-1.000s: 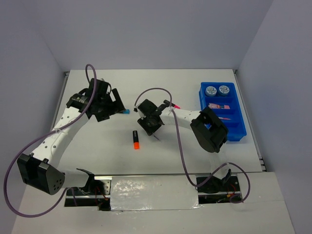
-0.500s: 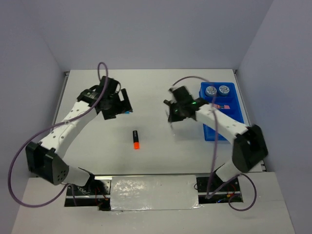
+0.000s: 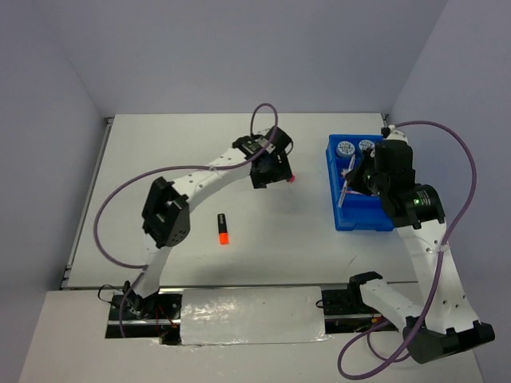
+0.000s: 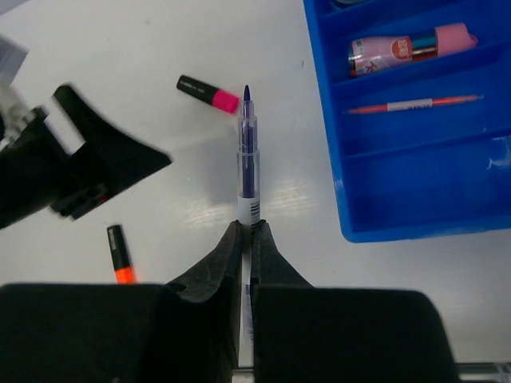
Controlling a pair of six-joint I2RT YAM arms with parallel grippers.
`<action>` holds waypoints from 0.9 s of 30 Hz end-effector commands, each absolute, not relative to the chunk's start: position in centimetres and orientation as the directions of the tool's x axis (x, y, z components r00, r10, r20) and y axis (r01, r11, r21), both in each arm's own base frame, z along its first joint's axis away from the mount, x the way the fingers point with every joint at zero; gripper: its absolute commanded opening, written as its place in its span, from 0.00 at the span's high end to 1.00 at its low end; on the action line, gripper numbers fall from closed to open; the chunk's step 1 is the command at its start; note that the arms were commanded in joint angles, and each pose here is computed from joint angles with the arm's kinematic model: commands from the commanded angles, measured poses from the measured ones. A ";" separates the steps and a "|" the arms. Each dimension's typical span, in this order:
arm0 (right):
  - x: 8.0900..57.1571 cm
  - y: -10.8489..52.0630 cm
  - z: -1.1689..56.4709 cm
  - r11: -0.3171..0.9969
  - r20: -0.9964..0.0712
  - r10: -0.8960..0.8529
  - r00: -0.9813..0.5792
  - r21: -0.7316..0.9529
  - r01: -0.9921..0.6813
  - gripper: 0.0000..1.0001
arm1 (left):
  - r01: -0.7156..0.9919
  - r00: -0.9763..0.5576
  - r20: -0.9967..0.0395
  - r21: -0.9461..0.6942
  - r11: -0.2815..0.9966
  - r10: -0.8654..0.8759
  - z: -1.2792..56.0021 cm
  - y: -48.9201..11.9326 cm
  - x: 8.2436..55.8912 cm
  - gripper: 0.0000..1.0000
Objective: Sort the stationery into containers
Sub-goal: Close the pen cap on the pen.
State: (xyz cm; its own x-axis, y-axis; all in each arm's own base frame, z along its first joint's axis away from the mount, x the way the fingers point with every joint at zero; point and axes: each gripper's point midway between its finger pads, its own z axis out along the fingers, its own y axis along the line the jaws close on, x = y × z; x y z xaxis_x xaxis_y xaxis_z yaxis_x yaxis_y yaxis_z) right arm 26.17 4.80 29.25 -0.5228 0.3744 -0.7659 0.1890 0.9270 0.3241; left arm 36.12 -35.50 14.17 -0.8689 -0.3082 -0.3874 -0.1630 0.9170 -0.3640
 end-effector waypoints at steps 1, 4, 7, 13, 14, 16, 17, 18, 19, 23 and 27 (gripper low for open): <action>24.4 5.7 29.0 0.918 -0.730 0.384 -0.565 0.365 0.152 1.00 | -0.240 -0.842 -0.398 -0.327 0.914 -0.363 12.0 -38.0 37.7 0.18; 23.3 6.5 27.9 0.912 -0.707 0.383 -0.595 0.392 0.122 1.00 | -0.247 -0.846 -0.394 -0.309 0.918 -0.360 9.6 -39.7 39.0 0.19; 22.6 7.4 27.4 0.904 -0.703 0.374 -0.605 0.423 0.066 1.00 | -0.208 -0.845 -0.407 -0.349 0.914 -0.347 8.3 -41.7 40.5 0.20; 21.4 8.0 26.6 0.910 -0.704 0.327 -0.631 0.414 0.010 1.00 | -0.202 -0.826 -0.446 -0.334 0.921 -0.344 6.9 -41.6 41.8 0.22; 21.3 8.1 26.5 0.912 -0.705 0.321 -0.633 0.411 0.004 1.00 | -0.195 -0.829 -0.450 -0.326 0.925 -0.333 6.4 -41.7 41.9 0.23; 21.0 8.7 26.5 0.904 -0.699 0.313 -0.643 0.426 -0.023 1.00 | -0.177 -0.827 -0.461 -0.332 0.926 -0.323 5.9 -42.1 42.3 0.25; 20.8 9.2 26.6 0.896 -0.693 0.313 -0.649 0.442 -0.040 1.00 | -0.172 -0.828 -0.461 -0.333 0.927 -0.319 5.6 -42.2 42.3 0.27; 20.7 9.4 26.7 0.892 -0.691 0.315 -0.650 0.450 -0.047 1.00 | -0.166 -0.831 -0.461 -0.330 0.929 -0.312 5.1 -42.4 42.3 0.28; 20.6 9.7 26.5 0.889 -0.689 0.311 -0.655 0.455 -0.056 1.00 | -0.163 -0.826 -0.469 -0.334 0.928 -0.314 5.1 -42.6 42.6 0.29; 20.5 10.3 26.7 0.879 -0.688 0.305 -0.659 0.469 -0.083 1.00 | -0.146 -0.832 -0.477 -0.307 0.940 -0.285 4.2 -43.1 42.3 0.35; 20.5 10.9 26.9 0.867 -0.687 0.301 -0.662 0.485 -0.109 1.00 | -0.130 -0.836 -0.494 -0.244 0.961 -0.239 2.7 -43.0 41.5 0.40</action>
State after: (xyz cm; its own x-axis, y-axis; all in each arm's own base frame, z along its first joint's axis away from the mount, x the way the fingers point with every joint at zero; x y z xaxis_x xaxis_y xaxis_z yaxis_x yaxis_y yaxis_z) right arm 20.37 9.90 25.94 -0.6787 0.3088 -0.6663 -0.0486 0.8864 0.4603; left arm 41.95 -42.64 3.57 -0.8385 -0.2913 -0.4604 -0.1642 0.9409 -0.2962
